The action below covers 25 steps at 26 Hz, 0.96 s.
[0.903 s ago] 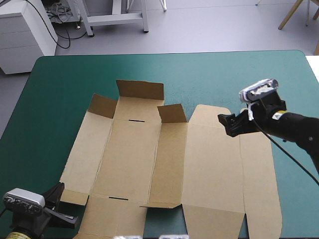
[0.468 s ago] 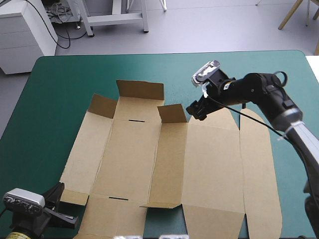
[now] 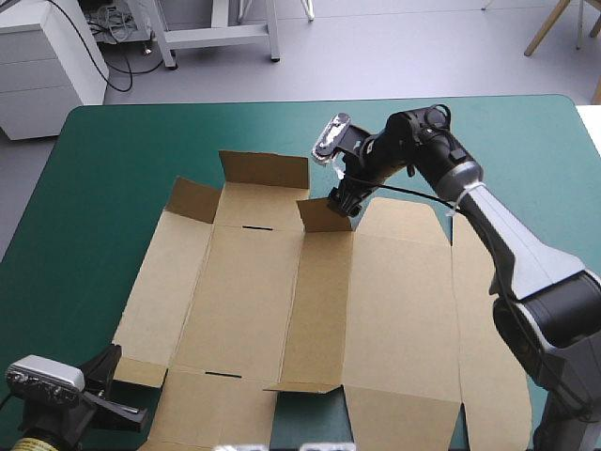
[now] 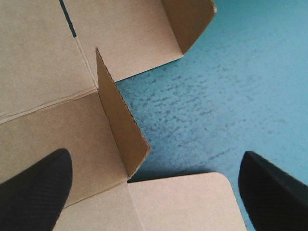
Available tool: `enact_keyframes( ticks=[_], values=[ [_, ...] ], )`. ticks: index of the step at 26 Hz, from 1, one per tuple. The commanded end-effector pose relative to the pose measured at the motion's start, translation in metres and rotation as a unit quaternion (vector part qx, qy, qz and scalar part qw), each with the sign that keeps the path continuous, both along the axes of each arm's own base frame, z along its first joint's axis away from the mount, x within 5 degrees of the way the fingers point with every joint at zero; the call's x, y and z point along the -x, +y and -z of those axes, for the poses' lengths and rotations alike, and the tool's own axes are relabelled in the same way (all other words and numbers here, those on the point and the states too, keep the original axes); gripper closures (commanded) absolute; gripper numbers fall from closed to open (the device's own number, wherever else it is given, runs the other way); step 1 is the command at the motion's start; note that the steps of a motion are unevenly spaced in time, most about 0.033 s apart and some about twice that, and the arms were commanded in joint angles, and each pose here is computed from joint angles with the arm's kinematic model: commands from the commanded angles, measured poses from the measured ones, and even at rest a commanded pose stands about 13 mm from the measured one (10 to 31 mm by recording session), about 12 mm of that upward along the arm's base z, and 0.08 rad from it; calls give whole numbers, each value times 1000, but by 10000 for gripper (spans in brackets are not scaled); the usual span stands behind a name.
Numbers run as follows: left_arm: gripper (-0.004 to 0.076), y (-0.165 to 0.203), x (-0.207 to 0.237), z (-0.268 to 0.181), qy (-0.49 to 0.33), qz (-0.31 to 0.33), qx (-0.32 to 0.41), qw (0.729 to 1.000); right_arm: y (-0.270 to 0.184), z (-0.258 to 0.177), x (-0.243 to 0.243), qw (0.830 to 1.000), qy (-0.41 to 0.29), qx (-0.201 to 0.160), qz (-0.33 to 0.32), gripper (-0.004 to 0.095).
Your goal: Fold the box
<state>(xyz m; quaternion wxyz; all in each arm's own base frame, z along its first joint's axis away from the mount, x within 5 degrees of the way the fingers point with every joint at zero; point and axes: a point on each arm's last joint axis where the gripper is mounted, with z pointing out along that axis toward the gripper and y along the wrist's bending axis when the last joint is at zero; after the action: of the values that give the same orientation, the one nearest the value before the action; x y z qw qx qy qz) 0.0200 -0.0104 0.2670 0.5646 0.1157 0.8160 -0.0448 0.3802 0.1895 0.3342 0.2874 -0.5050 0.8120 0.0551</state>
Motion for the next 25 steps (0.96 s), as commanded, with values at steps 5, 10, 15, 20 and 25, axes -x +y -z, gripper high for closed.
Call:
enact_keyframes(
  ticks=[5,10,15,20,25],
  values=[
    [734,0,-1,-16,-43,1,15,999,19,6,-8,998,-31,13,-58,54],
    [734,0,-1,-16,-43,1,15,999,27,22,-13,997,-27,23,-75,54],
    [734,0,-1,-16,-43,1,15,999,29,31,-17,996,-22,27,-85,75],
    [734,0,-1,-16,-43,0,14,999,31,31,-20,995,-40,24,-88,490],
    [734,0,-1,-16,-43,0,14,999,31,31,-20,995,-41,25,-89,887]
  ],
)
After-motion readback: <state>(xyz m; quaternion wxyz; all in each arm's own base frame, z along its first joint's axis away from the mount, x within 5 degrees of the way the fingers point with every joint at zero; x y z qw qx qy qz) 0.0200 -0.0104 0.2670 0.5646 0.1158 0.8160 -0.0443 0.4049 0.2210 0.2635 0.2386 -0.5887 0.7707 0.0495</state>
